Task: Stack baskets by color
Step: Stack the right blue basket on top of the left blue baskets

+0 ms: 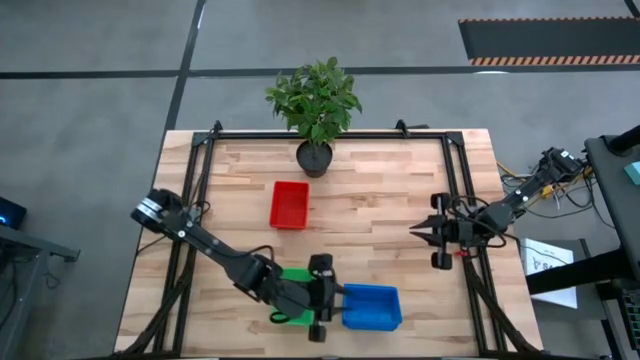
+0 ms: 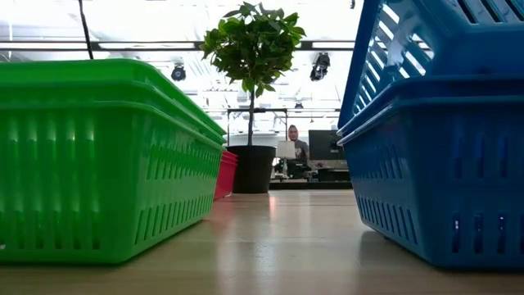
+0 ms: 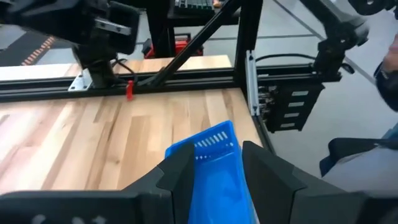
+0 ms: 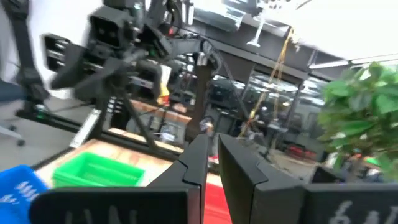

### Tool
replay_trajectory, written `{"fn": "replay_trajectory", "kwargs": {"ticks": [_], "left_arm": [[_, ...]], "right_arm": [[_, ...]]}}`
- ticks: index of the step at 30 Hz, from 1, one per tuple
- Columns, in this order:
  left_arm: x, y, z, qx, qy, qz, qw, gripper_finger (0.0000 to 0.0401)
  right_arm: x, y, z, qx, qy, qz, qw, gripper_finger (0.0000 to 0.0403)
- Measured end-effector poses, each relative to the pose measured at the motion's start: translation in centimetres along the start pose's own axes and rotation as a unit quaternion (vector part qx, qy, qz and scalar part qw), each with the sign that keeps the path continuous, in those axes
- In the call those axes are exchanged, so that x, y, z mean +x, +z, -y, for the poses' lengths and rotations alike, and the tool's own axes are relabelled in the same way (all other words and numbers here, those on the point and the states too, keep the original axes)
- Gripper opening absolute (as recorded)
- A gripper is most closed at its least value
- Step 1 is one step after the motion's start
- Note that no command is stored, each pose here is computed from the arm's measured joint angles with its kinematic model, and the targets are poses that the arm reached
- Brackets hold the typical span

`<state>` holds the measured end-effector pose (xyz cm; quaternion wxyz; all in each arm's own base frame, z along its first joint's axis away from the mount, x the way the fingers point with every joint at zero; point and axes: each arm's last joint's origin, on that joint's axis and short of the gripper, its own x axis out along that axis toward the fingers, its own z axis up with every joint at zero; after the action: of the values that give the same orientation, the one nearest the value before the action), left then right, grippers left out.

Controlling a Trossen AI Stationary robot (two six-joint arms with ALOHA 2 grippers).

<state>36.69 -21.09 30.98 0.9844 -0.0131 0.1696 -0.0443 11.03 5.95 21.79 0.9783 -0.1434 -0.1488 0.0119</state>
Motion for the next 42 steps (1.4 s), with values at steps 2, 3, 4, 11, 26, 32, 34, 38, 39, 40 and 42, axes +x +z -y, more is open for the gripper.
{"fn": "replay_trajectory", "kwargs": {"ticks": [2, 3, 4, 11, 26, 32, 34, 38, 39, 40, 42], "left_arm": [[0.4, 0.2, 0.1, -0.002, -0.002, 0.002, 1.0, 0.0118], [0.6, 0.2, 0.2, -0.002, -0.002, 0.002, 1.0, 0.0118], [0.9, 0.2, 0.2, -0.002, -0.001, 0.001, 1.0, 0.0118], [3.7, -1.1, 0.0, 0.001, -0.004, -0.021, 1.0, 0.0118], [4.4, -1.1, 0.1, 0.013, -0.023, -0.024, 0.999, 0.0118], [5.5, -1.8, 0.3, 0.014, -0.057, -0.04, 0.997, 0.0119], [5.5, -1.7, 0.1, 0.011, -0.067, -0.039, 0.997, 0.0125], [6.1, -2.3, 0.2, 0.004, -0.075, -0.051, 0.996, 0.0157], [6.2, -2.5, 0.2, 0.003, -0.076, -0.054, 0.996, 0.0169], [6.2, -2.6, 0.3, 0.003, -0.078, -0.059, 0.995, 0.0181], [6.2, -2.7, 0.3, 0.002, -0.078, -0.056, 0.995, 0.0205]], "right_arm": [[0.3, 0.4, 0.1, -0.016, -0.002, -0.009, 1.0, 0.0031], [0.4, 0.4, 0.1, -0.022, 0.0, -0.015, 1.0, 0.0031], [0.5, 0.6, 0.1, -0.025, 0.003, -0.018, 1.0, 0.0031], [0.7, 1.5, 0.4, -0.026, -0.002, -0.006, 1.0, 0.0031], [0.6, 1.6, 0.5, -0.021, -0.004, 0.001, 1.0, 0.0031], [0.6, 1.4, 0.3, 0.001, 0.001, -0.009, 1.0, 0.0031], [0.7, 1.3, 0.3, 0.005, 0.004, -0.014, 1.0, 0.0031], [0.7, 1.0, 0.1, 0.007, 0.007, -0.026, 1.0, 0.0031], [0.7, 1.0, 0.1, 0.007, 0.007, -0.027, 1.0, 0.0031], [0.7, 1.0, 0.1, 0.006, 0.008, -0.027, 1.0, 0.0031], [0.7, 0.9, 0.1, 0.006, 0.008, -0.029, 1.0, 0.0031]]}}
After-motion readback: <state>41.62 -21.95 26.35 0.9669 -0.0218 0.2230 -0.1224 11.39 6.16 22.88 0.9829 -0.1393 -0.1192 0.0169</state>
